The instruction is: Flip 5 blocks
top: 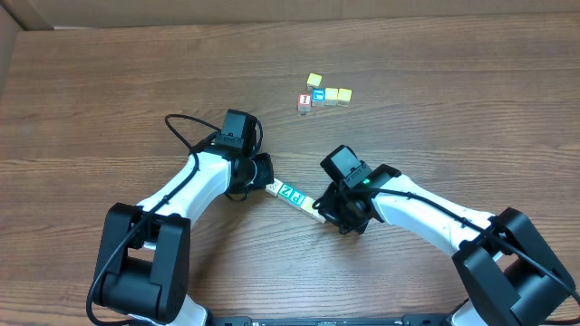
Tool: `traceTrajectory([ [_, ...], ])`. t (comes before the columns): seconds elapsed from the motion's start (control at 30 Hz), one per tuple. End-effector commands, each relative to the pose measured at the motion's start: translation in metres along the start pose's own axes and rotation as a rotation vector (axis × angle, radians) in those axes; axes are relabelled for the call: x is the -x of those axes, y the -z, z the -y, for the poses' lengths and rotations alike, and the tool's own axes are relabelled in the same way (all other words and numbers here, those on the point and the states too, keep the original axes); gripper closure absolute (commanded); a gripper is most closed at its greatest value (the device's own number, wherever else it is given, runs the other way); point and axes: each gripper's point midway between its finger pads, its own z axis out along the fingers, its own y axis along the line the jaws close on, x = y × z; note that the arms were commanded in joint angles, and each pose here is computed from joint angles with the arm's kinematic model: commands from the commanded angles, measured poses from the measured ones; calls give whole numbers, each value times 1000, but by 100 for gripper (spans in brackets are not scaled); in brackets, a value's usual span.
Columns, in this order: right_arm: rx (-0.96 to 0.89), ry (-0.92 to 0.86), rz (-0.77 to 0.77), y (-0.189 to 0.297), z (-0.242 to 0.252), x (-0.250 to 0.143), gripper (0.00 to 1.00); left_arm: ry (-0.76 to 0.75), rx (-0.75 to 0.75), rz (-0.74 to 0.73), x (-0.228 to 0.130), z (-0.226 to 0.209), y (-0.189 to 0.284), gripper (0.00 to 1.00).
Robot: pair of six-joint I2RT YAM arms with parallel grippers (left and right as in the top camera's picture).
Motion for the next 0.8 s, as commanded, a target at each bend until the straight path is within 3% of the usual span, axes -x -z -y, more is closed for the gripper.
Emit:
traceTrajectory([
  [0.0, 48, -79, -59, -1, -16, -17, 93, -10, -66, -41, -9, 13, -4, 96],
  [0.77, 107, -107, -74, -6, -40, -44, 92, -22, -90, 8, 5, 19, -12, 96],
])
